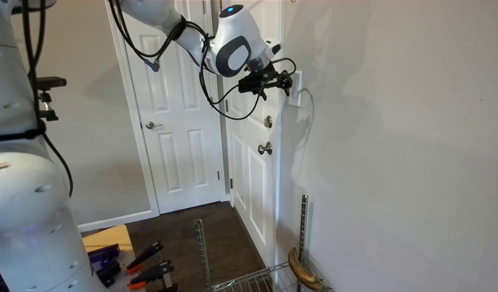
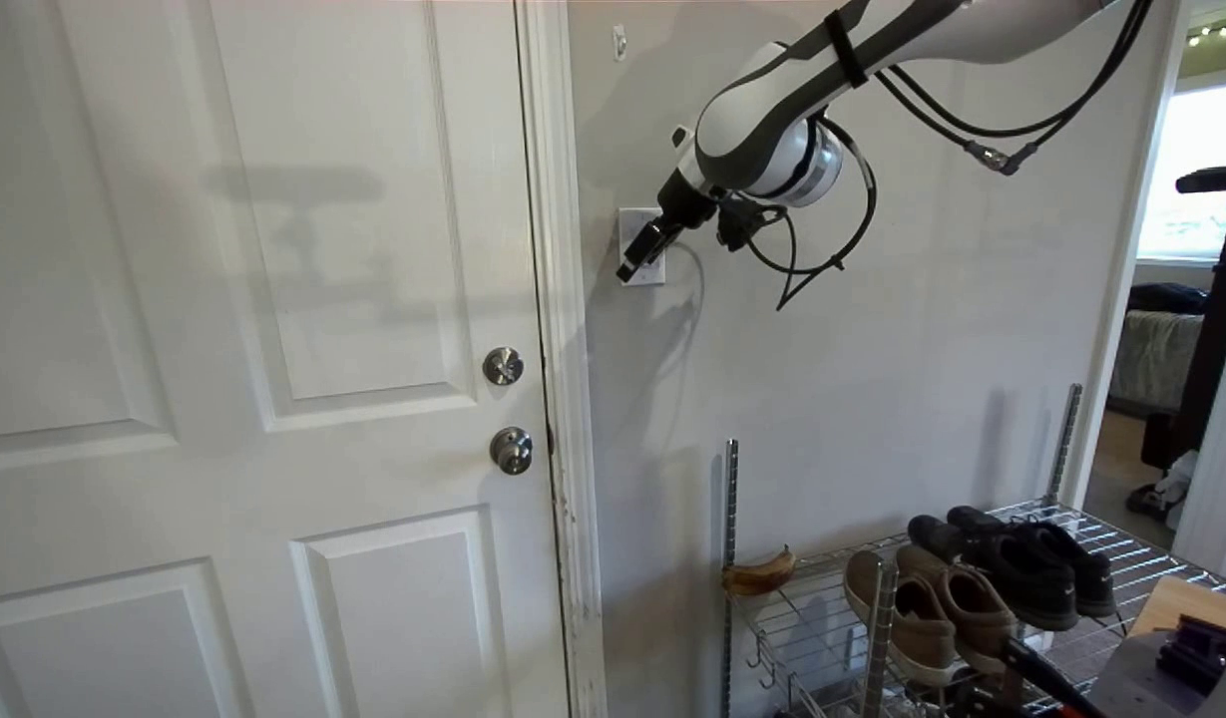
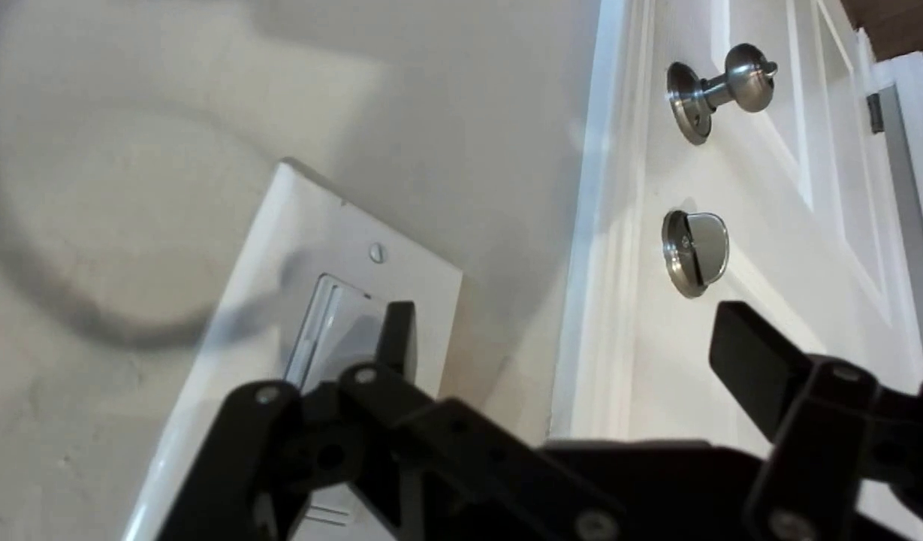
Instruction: Flip the switch to turn off the light
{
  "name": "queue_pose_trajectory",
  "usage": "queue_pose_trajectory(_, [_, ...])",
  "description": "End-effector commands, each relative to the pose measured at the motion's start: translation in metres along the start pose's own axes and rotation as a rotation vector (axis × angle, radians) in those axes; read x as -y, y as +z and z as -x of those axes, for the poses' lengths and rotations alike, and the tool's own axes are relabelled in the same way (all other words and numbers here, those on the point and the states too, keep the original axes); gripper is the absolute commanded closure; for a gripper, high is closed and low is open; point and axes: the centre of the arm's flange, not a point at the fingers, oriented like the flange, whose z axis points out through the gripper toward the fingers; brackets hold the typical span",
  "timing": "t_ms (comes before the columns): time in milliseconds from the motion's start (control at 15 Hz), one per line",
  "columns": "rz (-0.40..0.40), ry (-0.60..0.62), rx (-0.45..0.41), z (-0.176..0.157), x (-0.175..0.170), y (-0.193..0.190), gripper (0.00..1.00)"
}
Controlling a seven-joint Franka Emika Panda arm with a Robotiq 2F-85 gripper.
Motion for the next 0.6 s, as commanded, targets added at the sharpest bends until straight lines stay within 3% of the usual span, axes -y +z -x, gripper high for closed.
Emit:
queue_pose_trajectory(0, [0.013,0.000,-0.041,-0.006,-0.012,0.006,0.00])
queue_pose_trajectory(533, [0.030,0.026,-0.006,-0.001,-0.021,0.021,0.00])
